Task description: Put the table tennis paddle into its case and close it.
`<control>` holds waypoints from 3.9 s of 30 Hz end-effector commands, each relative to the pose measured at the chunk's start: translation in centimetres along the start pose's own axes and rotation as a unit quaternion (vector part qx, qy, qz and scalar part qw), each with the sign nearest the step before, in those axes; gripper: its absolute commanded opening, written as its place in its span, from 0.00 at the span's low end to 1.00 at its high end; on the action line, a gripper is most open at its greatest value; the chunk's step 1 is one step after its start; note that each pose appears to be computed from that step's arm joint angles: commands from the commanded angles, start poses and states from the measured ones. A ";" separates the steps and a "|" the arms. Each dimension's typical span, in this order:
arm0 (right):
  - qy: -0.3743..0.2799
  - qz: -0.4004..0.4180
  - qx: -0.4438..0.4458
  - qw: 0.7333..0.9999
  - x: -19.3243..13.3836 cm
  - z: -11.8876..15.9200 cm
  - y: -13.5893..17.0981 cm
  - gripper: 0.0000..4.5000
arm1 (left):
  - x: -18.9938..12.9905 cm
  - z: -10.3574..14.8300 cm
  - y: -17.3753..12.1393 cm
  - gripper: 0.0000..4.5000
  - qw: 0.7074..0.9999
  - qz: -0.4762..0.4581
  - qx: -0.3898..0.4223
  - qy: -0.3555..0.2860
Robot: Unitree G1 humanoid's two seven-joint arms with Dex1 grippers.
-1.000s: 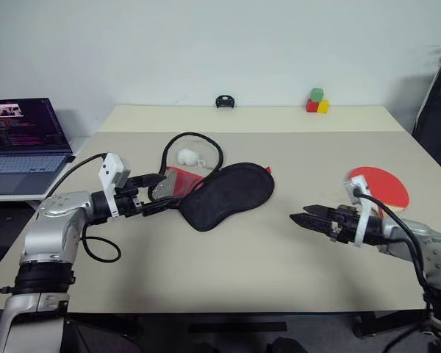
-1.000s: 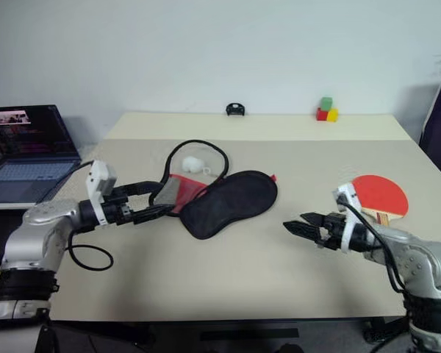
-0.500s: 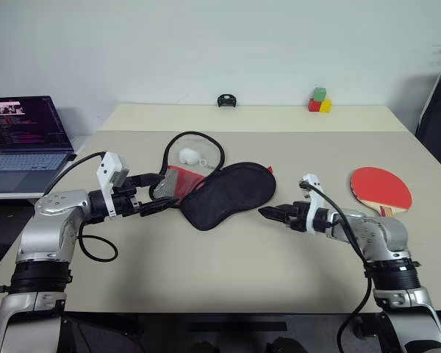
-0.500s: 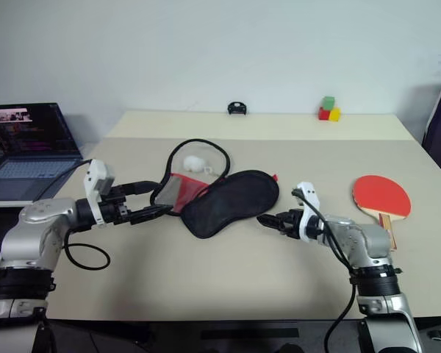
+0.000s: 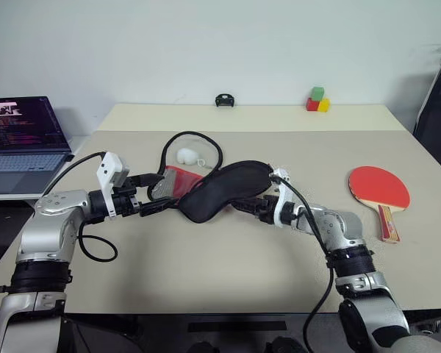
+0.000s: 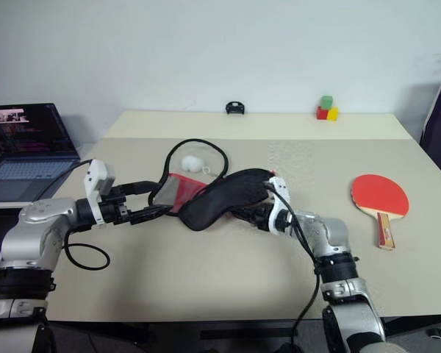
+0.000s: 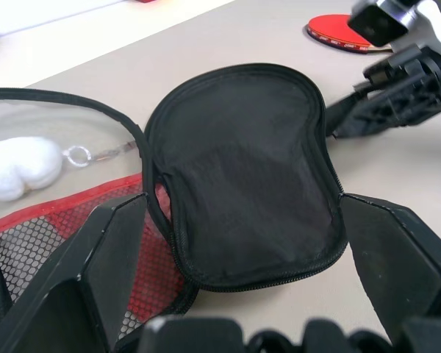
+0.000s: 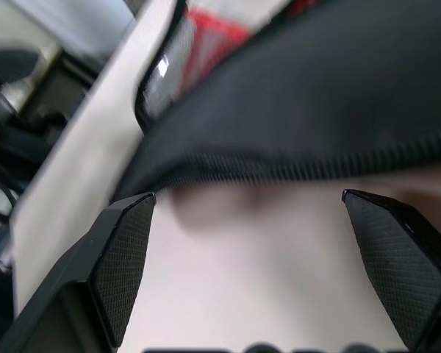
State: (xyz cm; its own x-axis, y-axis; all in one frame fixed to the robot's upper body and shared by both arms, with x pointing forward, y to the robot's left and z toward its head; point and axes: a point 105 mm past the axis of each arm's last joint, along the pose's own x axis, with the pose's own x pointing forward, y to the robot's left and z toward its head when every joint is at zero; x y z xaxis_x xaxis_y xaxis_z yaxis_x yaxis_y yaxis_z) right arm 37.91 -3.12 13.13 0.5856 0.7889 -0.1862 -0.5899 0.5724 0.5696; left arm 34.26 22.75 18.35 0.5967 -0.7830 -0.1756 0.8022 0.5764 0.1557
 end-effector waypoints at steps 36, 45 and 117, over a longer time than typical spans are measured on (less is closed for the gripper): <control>-0.034 -0.041 0.153 0.987 2.6 -0.4 2.2 0.01 | 0.5 0.7 -0.1 1.00 1.000 0.001 0.022 -0.013; -0.033 -0.042 0.154 0.987 2.6 -0.4 2.3 0.01 | 0.5 0.7 -0.1 1.00 1.000 0.001 0.022 -0.013; 0.180 -0.183 -0.155 0.954 -11.5 8.3 -10.2 0.01 | 5.2 2.8 -5.0 1.00 0.992 -0.108 0.046 -0.035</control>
State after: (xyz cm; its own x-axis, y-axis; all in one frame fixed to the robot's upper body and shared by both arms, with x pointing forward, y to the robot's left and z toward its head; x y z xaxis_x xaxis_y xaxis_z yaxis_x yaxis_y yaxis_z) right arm 41.04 -19.94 14.16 0.5392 0.5100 -0.6702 -0.5357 0.8217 0.1943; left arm 33.39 15.82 17.84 0.4188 -0.8915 -0.1725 0.9054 0.3955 0.1544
